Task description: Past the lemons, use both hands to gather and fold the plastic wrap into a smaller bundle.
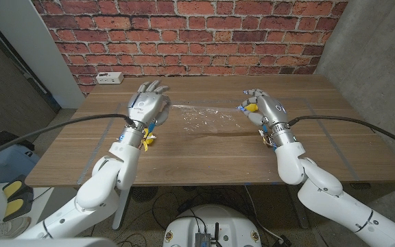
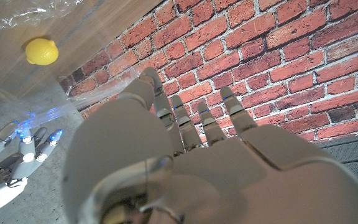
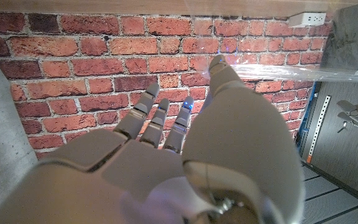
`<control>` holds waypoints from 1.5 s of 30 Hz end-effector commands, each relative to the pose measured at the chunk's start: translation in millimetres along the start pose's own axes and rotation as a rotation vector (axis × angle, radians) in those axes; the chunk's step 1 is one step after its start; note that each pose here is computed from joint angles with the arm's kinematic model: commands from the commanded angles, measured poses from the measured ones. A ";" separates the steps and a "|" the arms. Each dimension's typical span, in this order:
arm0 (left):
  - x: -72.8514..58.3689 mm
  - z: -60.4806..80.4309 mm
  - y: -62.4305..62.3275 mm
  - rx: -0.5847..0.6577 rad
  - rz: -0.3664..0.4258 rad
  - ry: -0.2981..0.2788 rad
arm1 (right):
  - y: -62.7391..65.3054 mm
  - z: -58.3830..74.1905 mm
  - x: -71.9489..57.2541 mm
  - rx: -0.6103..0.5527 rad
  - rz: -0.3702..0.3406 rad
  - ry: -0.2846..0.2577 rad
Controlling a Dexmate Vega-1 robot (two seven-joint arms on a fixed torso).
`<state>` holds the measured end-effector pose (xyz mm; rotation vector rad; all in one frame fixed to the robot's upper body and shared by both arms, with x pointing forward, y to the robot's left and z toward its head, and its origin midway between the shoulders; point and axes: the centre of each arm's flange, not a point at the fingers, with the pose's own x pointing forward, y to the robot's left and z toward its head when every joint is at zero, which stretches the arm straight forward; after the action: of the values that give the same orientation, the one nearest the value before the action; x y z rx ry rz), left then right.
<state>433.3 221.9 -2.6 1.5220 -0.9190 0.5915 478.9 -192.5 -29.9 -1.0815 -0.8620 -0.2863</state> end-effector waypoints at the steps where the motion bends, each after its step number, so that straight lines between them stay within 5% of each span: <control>1: 15.1 -5.4 -6.7 0.014 -0.004 0.009 | 4.4 -9.1 22.9 0.010 -0.002 -0.015; 45: 67.5 -13.7 -37.0 0.078 -0.006 0.057 | 23.7 -31.0 94.5 0.012 0.055 -0.044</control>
<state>488.6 224.9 25.1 1.5530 -0.8748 0.6487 555.1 -192.6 11.1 -1.1027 -0.8677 -0.2412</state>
